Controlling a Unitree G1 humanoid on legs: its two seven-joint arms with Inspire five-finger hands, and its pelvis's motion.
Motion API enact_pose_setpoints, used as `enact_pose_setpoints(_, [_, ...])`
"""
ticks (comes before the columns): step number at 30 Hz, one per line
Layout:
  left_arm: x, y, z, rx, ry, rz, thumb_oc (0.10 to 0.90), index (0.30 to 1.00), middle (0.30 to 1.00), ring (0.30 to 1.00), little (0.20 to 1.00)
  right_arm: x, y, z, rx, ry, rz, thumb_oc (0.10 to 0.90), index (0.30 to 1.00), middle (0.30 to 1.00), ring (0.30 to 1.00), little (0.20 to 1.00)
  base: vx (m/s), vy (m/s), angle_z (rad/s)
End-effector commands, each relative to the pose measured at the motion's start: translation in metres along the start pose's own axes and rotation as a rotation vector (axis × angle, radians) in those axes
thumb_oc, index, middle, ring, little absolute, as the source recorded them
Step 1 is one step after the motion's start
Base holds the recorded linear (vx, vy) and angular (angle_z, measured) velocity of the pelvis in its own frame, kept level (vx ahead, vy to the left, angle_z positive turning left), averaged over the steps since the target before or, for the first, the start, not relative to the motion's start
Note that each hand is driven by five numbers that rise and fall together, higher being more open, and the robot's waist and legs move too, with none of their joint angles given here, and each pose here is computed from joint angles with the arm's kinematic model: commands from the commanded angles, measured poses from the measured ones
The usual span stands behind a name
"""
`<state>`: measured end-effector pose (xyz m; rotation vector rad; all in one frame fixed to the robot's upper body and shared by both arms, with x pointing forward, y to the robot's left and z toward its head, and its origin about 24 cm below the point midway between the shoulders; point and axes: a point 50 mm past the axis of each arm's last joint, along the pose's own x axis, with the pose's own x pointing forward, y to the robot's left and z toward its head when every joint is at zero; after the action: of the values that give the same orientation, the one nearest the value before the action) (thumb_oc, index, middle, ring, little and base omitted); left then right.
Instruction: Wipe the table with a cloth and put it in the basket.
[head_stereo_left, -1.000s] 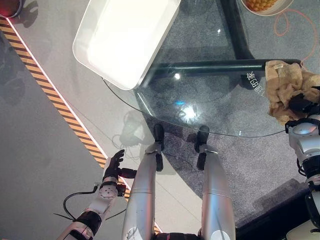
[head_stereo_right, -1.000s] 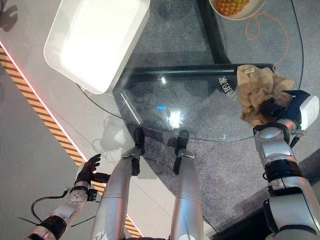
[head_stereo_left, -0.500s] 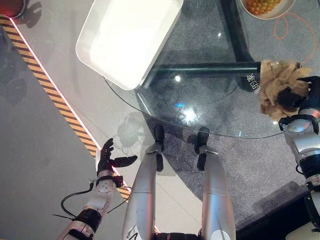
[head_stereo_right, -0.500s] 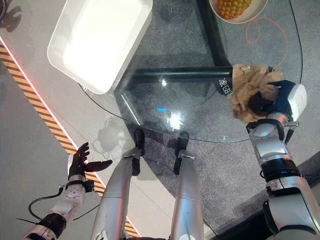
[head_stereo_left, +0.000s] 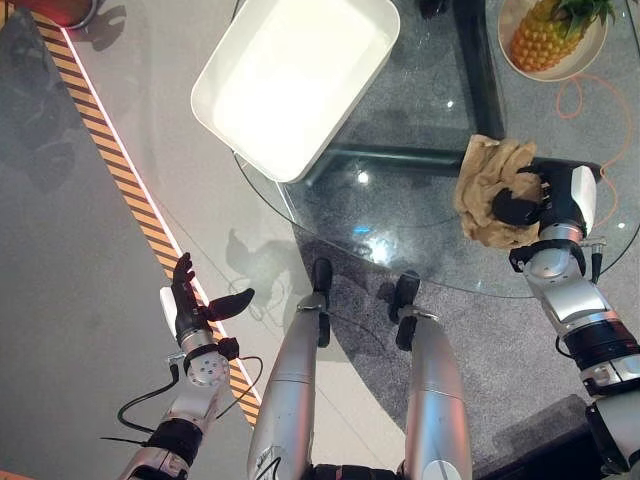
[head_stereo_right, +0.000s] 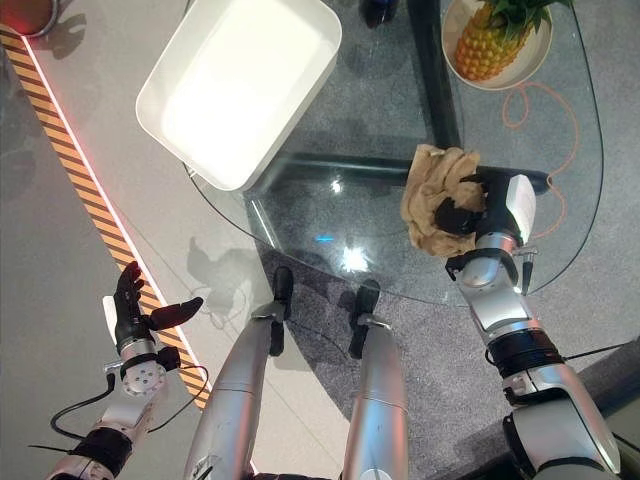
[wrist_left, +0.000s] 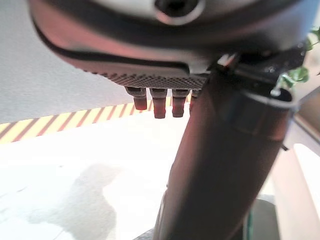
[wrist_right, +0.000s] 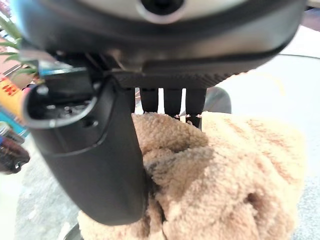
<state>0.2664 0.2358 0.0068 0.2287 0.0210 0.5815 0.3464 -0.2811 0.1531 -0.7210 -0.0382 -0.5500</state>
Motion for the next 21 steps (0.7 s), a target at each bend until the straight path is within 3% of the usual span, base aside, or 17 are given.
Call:
enact_pose_setpoints(1, [0.0,0.03,0.019,-0.056,-0.149,0.107,0.8,0.9,0.9,0.9,0.9,-0.003,-0.021,0.03,0.023,-0.182,-0.074,0.1,0.3,0.3,0.3,0.2,0.0,0.0,0.0])
enact_pose_setpoints(13, [-0.01,0.02,0.084,-0.044,-0.488,-0.075,0.8,0.9,0.9,0.9,0.9,-0.033,-0.008,0.023,0.249,-0.199,-0.002,0.1,0.3,0.3,0.3,0.2,0.0,-0.006,0.01])
enact_pose_setpoints(21, [-0.019,0.013,0.113,-0.007,-0.695,-0.138,0.8,0.9,0.9,0.9,0.9,-0.065,0.001,0.045,0.406,-0.356,0.097,0.1,0.3,0.3,0.3,0.2,0.01,-0.002,-0.02])
